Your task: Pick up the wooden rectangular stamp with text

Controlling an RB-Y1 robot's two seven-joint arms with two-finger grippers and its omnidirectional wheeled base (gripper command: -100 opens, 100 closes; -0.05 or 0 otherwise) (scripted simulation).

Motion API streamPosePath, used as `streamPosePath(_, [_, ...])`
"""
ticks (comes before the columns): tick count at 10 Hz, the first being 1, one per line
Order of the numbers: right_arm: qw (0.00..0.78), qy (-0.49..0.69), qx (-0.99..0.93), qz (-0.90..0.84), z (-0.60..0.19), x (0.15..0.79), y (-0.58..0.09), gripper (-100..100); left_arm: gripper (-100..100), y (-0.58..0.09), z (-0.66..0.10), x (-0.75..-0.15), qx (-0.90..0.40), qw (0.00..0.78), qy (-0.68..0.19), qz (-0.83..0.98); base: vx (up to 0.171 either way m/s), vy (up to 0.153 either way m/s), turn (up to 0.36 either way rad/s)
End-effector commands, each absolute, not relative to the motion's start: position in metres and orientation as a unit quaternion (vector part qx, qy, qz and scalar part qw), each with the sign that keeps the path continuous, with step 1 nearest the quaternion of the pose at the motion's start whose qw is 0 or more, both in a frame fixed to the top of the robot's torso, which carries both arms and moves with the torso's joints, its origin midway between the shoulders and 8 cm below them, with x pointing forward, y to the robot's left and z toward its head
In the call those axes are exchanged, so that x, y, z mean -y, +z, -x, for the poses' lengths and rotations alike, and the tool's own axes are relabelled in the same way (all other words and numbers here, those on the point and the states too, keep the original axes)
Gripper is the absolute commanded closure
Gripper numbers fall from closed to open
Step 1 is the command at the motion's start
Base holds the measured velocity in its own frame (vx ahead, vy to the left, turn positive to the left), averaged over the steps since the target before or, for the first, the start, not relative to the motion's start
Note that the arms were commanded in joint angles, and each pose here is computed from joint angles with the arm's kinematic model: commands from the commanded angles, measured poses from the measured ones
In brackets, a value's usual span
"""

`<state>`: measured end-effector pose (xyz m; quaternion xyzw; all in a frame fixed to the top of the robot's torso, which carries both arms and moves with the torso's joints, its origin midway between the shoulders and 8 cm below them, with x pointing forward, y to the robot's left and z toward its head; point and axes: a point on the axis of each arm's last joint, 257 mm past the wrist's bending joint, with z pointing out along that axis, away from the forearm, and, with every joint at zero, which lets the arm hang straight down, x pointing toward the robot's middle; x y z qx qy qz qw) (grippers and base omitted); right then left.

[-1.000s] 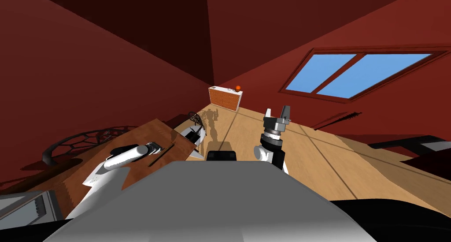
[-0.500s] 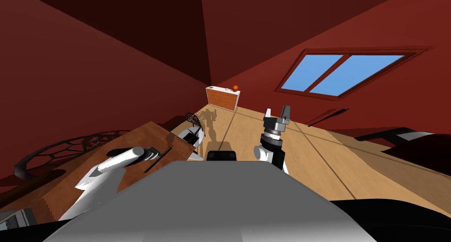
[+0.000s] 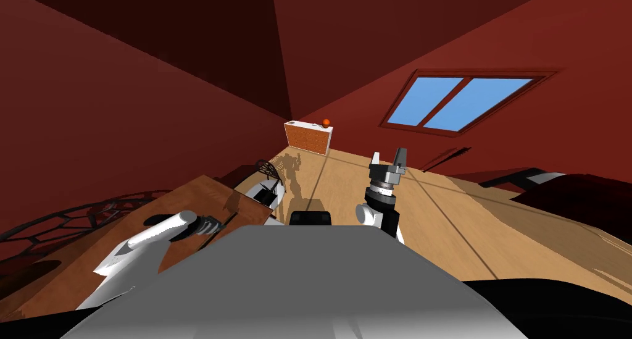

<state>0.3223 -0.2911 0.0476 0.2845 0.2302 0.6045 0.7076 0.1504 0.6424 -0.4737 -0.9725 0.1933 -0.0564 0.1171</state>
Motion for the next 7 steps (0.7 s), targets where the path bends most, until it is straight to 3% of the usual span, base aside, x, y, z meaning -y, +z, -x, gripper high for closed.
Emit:
streamPosePath(1, [0.708, 0.604, -0.23, -0.284, -0.322, 0.291, 0.048, 0, -100, -0.475, -0.141, -0.638, -0.188, 0.1, -0.045, 0.976, 0.012, 0.029, -0.054])
streamPosePath(7, [0.708, 0.604, -0.23, -0.284, -0.322, 0.291, 0.048, 0, -100, -0.489, -0.089, -0.616, -0.151, 0.02, 0.007, 0.988, 0.01, 0.032, -0.076])
